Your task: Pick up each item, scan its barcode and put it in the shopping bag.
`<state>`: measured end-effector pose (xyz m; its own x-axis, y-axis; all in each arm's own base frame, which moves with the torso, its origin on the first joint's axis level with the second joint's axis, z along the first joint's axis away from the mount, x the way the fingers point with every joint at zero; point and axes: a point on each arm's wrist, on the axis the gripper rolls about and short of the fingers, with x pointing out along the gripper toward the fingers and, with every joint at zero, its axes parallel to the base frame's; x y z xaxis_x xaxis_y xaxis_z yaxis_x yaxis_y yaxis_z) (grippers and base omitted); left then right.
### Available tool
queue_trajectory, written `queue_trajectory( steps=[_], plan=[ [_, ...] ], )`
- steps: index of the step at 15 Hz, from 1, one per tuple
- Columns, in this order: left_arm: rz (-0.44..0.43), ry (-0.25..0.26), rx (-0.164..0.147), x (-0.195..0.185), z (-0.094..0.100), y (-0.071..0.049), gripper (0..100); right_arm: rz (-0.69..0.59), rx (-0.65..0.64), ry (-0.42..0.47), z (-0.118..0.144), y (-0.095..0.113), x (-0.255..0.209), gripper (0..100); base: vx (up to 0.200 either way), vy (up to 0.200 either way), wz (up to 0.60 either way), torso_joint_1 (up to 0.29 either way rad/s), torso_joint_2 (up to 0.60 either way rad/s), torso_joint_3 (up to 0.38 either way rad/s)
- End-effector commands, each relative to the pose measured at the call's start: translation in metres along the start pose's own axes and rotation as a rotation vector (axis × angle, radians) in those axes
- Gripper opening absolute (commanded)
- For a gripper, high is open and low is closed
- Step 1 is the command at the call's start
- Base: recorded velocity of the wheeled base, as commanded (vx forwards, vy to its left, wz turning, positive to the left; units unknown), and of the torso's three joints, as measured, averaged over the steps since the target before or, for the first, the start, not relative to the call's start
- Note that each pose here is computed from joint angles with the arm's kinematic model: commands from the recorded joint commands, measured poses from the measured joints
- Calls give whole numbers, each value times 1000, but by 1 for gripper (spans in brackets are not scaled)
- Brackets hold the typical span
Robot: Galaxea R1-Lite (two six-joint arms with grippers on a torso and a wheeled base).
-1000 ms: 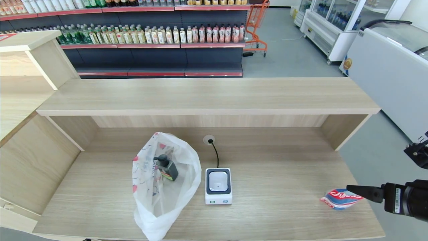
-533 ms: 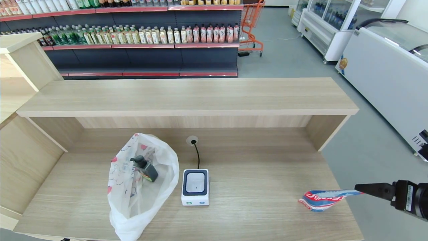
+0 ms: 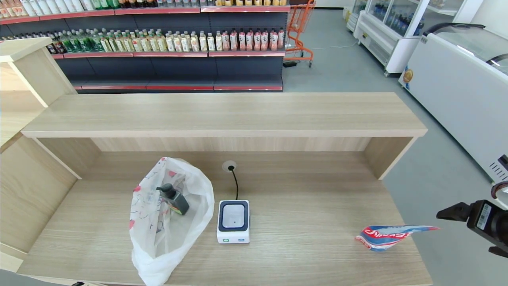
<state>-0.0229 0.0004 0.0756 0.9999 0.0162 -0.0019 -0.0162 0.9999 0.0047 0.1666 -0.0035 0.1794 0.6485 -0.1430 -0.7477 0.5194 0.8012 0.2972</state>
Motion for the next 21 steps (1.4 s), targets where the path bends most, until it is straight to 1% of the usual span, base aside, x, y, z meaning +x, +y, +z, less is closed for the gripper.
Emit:
queue_trajectory(
  steps=[1, 4, 5, 7, 10, 12, 15, 16, 19, 21],
  plan=[
    [1, 0, 0, 0, 0, 0, 100, -109, -6, 83, -5, 1, 31, 100, 0, 0, 0, 0, 0, 0],
    [1, 0, 0, 0, 0, 0, 100, -209, -19, 96, -7, 6, 68, 100, 0, 0, 0, 0, 0, 0],
    [1, 0, 0, 0, 0, 0, 100, -217, -20, 95, -7, 8, 80, 100, 0, 0, 0, 0, 0, 0],
    [1, 0, 0, 0, 0, 0, 100, -214, -19, 92, -8, 11, 101, 100, 0, 0, 0, 0, 0, 0],
    [1, 0, 0, 0, 0, 0, 100, -224, -28, 113, -12, 15, 130, 100, 0, 0, 0, 0, 0, 0],
    [1, 0, 0, 0, 0, 0, 100, -205, -59, 124, -21, 24, 154, 100, 0, 0, 0, 0, 0, 0],
    [1, 0, 0, 0, 0, 0, 100, -182, -99, 98, -32, 36, 183, 100, 0, 0, 0, 0, 0, 0],
    [1, 1, 0, 0, 0, 0, 100, -188, -129, 92, -36, 38, 191, 0, 0, 0, 0, 0, 0, 0],
    [1, 0, 0, 0, 0, 0, 100, -170, -169, 56, -40, 46, 199, 0, 0, 0, 0, 0, 0, 0],
    [1, 1, 0, 0, 0, 0, 100, -189, -240, 51, -44, 46, 200, 0, 0, 0, 0, 0, 0, 0]
  ],
)
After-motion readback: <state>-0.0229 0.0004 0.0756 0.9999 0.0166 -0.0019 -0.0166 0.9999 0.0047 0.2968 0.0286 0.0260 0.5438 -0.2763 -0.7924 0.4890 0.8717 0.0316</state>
